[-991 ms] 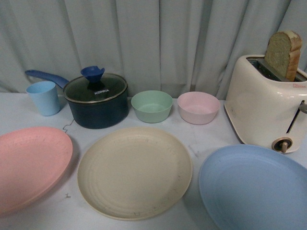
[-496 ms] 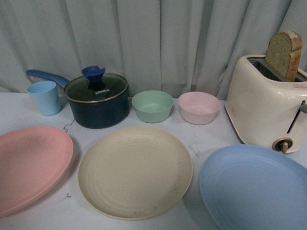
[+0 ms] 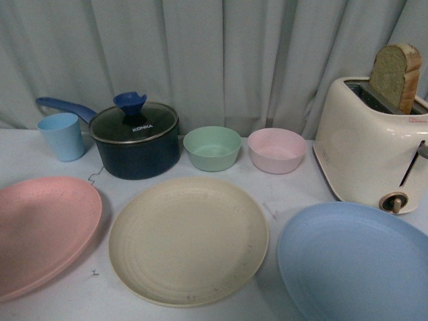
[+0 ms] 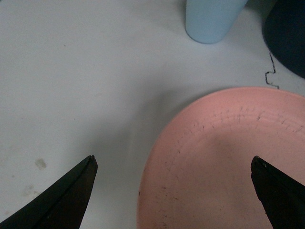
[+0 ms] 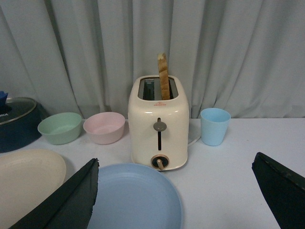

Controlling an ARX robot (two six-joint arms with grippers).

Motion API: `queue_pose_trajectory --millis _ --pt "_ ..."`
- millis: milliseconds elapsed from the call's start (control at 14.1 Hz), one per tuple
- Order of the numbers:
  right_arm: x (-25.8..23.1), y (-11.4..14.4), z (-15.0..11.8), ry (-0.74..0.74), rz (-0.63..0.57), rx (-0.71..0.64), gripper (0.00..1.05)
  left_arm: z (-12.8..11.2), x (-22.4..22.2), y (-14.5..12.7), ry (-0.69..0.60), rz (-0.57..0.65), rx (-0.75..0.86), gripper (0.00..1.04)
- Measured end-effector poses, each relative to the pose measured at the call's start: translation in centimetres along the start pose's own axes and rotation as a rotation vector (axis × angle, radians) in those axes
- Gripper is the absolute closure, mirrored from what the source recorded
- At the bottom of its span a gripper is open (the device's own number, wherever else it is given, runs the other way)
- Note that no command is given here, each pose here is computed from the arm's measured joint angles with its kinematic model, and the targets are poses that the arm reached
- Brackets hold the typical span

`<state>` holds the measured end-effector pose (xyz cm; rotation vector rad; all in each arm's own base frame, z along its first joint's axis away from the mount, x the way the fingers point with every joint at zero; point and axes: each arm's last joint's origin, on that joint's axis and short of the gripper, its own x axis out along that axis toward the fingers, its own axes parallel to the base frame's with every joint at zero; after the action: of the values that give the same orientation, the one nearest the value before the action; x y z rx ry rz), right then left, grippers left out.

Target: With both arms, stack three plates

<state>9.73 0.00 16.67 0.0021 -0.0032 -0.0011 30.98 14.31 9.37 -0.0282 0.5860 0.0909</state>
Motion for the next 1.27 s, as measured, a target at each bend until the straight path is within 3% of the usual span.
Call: queue_pose_trajectory --millis 354,566,991,1274 --pt "0.0 0.0 0.0 0.000 0.000 0.000 0.06 -1.8 2.6 2.9 0.071 0.053 -0.023 0.07" --pt "0.0 0.0 0.0 0.000 0.000 0.000 0.06 -2.4 3.3 2.5 0.050 -0.027 -0.077 0.07" --pt "0.0 0.0 0.0 0.000 0.000 0.000 0.06 -3.8 4.3 2.6 0.072 -0.046 -0.043 0.07" --pt "0.0 0.0 0.0 0.000 0.000 0.000 0.06 -4.1 4.5 2.5 0.066 -0.067 -0.014 0.67"
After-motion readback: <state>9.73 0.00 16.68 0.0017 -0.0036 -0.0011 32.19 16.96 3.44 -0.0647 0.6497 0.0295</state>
